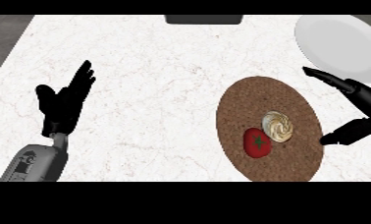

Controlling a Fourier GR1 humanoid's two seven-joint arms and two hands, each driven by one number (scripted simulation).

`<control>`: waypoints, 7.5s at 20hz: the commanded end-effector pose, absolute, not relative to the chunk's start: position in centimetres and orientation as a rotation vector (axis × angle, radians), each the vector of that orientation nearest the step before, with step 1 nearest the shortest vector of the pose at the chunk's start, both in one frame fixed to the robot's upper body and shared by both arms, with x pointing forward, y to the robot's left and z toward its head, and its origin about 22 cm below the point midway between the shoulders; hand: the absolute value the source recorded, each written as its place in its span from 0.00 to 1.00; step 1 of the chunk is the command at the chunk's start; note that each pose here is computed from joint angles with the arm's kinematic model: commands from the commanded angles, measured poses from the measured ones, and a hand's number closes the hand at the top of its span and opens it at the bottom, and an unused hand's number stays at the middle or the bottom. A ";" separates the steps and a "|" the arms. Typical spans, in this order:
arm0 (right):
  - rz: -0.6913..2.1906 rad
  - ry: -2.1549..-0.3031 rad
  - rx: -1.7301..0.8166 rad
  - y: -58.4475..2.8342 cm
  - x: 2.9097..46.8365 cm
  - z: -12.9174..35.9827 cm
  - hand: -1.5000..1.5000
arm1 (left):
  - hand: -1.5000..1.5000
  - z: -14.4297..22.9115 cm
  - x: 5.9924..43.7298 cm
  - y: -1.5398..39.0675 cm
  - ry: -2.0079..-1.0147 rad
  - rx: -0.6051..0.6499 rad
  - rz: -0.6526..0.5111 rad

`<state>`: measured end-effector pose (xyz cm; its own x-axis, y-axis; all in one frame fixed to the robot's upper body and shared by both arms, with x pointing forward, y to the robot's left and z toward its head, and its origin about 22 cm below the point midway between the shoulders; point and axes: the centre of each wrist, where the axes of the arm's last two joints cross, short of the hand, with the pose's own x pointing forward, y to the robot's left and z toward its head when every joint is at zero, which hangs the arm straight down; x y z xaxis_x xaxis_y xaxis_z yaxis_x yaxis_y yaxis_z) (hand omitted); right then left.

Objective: Pick the cupcake from the placemat and place it in the plate

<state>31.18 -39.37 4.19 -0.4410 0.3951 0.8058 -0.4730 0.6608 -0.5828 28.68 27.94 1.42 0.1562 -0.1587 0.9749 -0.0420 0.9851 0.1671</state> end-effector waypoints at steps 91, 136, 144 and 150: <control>0.433 -1.585 -1.125 -40.5 40.0 12.5 1.00 | 0.50 3.2 29.9 27.8 -1.442 0.174 -0.113; 0.116 -1.811 -0.297 -53.2 32.5 11.9 0.00 | 0.50 2.4 29.7 27.9 -1.439 0.134 -0.130; 0.079 -1.809 -0.356 -55.3 30.8 13.5 0.00 | 0.50 3.1 29.9 27.5 -1.430 0.119 -0.124; 0.124 -1.777 -0.373 -56.7 29.0 13.6 0.00 | 0.50 1.4 29.1 25.9 -1.440 0.139 -0.112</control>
